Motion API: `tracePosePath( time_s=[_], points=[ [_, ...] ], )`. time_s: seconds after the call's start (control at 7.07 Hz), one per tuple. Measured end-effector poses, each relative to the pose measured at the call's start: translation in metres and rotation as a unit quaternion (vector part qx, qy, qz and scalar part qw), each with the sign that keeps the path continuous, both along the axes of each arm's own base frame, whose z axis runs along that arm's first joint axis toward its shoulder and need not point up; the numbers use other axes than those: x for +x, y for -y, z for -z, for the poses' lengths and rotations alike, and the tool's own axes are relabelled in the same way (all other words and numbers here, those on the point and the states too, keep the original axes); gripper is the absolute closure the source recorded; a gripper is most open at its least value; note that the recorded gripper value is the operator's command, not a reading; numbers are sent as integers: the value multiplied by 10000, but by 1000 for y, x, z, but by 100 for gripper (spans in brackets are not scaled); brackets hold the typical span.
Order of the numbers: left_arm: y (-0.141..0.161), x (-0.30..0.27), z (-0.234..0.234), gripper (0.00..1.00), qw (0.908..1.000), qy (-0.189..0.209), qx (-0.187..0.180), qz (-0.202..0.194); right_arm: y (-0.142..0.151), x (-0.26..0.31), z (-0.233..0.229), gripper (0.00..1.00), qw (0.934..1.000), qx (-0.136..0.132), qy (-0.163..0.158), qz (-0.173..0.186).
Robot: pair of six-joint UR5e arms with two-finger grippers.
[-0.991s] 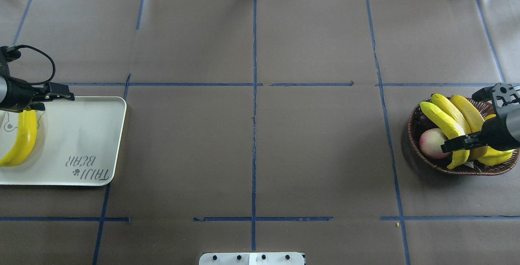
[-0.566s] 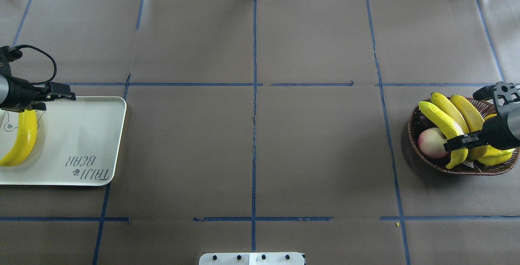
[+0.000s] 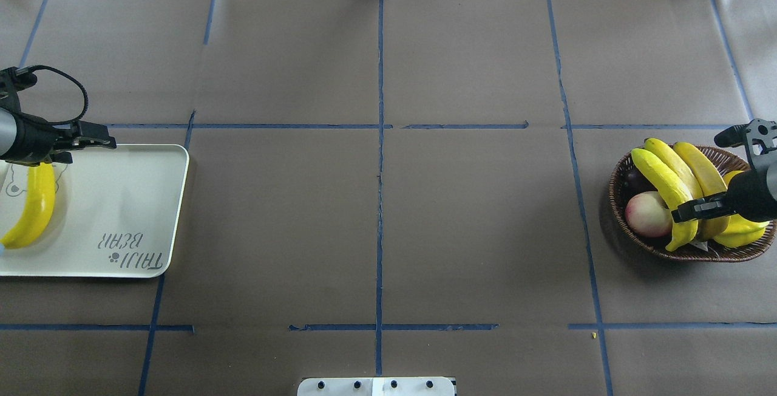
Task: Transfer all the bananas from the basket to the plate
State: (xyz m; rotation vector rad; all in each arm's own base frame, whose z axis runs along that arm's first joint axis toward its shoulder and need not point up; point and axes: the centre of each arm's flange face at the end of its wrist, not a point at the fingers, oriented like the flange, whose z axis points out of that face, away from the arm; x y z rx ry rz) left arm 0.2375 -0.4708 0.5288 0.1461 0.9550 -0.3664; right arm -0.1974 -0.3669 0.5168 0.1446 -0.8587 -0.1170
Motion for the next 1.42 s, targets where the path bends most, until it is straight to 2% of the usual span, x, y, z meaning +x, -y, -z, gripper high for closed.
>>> tracePosePath(
  time_s=[0.42, 0.71, 0.85, 0.99, 1.13, 1.27, 1.42],
  points=[
    [0, 1, 0, 0, 10000, -3, 3, -6, 0, 13, 8, 100, 9999, 49, 45, -122],
    [1, 2, 6, 0, 10000, -34, 40, -3, 0, 23, 41, 100, 9991, 119, 372, -166],
    [4, 5, 14, 0, 9999, -114, 21, 63, 5, 20, 62, 99, 9976, 26, 630, -275],
    [11, 13, 32, 0, 9993, -300, -62, 200, 20, 9, 93, 99, 9930, -178, 1016, -583],
    [21, 24, 58, 0, 9977, -571, -136, 336, 33, -7, 126, 98, 9841, -403, 1485, -885],
    [30, 41, 99, 1, 9930, -1039, -244, 512, 39, -26, 154, 98, 9721, -584, 1990, -1096],
    [31, 61, 143, 1, 9830, -1663, -418, 655, 38, -47, 172, 98, 9596, -648, 2443, -1234]
  ],
)
